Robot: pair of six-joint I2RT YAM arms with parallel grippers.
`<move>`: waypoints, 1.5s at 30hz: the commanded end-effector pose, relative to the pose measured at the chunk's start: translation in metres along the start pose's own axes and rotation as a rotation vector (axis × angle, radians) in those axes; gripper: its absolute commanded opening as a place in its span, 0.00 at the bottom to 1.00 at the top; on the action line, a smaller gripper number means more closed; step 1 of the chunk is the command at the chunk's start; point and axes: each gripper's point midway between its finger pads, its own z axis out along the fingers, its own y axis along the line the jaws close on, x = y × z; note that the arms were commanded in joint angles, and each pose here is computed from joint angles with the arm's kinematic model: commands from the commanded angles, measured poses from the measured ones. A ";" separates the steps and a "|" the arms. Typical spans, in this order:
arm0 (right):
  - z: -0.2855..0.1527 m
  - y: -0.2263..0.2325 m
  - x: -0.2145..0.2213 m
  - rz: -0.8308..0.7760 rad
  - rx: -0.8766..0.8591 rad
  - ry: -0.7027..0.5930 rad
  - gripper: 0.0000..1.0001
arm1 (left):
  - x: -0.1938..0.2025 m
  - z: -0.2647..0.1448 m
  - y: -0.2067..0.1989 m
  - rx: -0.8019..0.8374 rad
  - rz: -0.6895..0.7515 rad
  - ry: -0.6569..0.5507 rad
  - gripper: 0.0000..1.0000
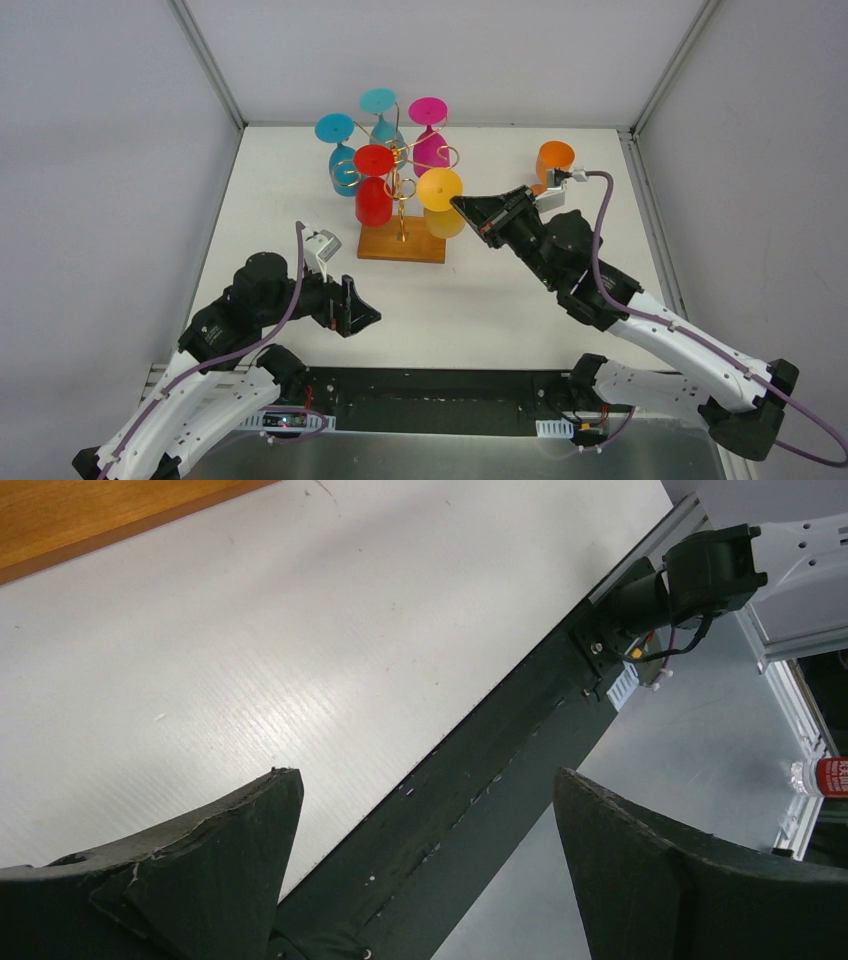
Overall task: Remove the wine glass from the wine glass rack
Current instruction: Pick up the wine glass from the wine rack, then place the wine glass at the center of the board.
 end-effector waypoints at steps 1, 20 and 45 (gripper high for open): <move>-0.023 0.004 0.005 -0.139 -0.061 0.061 0.00 | -0.017 -0.005 -0.011 0.009 -0.028 -0.030 1.00; -0.066 -0.033 0.067 -0.555 -0.149 0.498 0.00 | -0.036 -0.005 -0.022 -0.011 -0.281 -0.063 1.00; -0.102 -0.026 0.102 -0.960 -0.570 0.699 0.00 | -0.039 0.019 -0.039 0.046 -0.714 -0.003 1.00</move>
